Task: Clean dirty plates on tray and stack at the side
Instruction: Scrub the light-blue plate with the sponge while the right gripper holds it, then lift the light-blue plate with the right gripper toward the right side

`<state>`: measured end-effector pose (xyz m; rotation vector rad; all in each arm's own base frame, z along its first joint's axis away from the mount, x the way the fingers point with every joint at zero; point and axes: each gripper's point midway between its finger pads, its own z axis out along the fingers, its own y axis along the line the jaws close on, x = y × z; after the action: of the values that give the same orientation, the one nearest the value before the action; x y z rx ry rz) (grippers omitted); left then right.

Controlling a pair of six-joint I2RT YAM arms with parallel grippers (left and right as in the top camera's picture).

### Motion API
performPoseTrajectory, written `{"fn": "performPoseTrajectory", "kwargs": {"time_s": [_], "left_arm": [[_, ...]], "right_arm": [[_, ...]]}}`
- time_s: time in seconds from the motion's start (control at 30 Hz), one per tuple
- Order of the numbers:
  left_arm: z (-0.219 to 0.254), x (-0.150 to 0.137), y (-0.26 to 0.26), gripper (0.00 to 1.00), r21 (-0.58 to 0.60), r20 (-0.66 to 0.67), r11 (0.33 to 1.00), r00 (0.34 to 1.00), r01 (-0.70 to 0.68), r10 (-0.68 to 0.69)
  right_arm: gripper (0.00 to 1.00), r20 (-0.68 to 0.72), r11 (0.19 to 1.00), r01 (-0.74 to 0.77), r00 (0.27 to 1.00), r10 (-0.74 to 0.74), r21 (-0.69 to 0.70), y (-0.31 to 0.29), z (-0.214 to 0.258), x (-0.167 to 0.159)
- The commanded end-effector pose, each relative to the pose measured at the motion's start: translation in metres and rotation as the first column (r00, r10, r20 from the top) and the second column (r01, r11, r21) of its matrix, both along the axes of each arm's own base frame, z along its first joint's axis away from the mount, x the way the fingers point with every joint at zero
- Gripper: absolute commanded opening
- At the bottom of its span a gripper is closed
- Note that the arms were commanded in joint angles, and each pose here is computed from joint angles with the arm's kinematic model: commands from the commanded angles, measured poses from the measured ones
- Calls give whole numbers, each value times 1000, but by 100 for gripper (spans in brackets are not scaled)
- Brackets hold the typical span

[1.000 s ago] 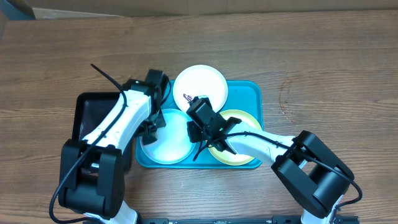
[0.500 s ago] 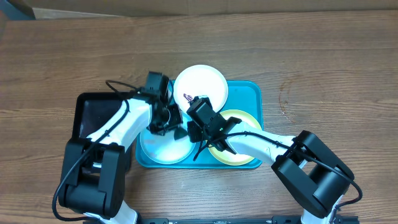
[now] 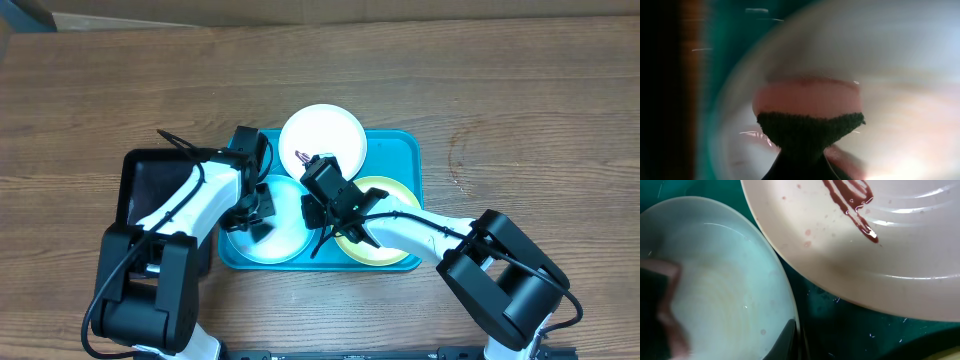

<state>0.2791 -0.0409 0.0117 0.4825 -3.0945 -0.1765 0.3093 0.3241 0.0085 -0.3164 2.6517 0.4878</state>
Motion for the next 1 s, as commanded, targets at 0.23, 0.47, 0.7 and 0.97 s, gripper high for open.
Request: {"fn": "performPoseTrajectory", "kwargs": {"time_s": [0.23, 0.47, 0.7, 0.97], "left_arm": [[62, 36, 53, 4, 309, 65, 951, 998, -2, -19], [126, 63, 26, 4, 95, 163, 994, 986, -48, 32], [181, 52, 68, 4, -33, 274, 978, 939, -206, 207], [153, -3, 113, 4, 2, 83, 932, 929, -363, 361]], "right_arm": [[4, 4, 1000, 10, 1000, -10, -21, -7, 0, 5], [4, 43, 997, -75, 996, 74, 15, 5, 47, -3], [4, 174, 995, -102, 980, 97, 20, 7, 120, -7], [4, 455, 963, 15, 883, 113, -269, -35, 186, 24]]}}
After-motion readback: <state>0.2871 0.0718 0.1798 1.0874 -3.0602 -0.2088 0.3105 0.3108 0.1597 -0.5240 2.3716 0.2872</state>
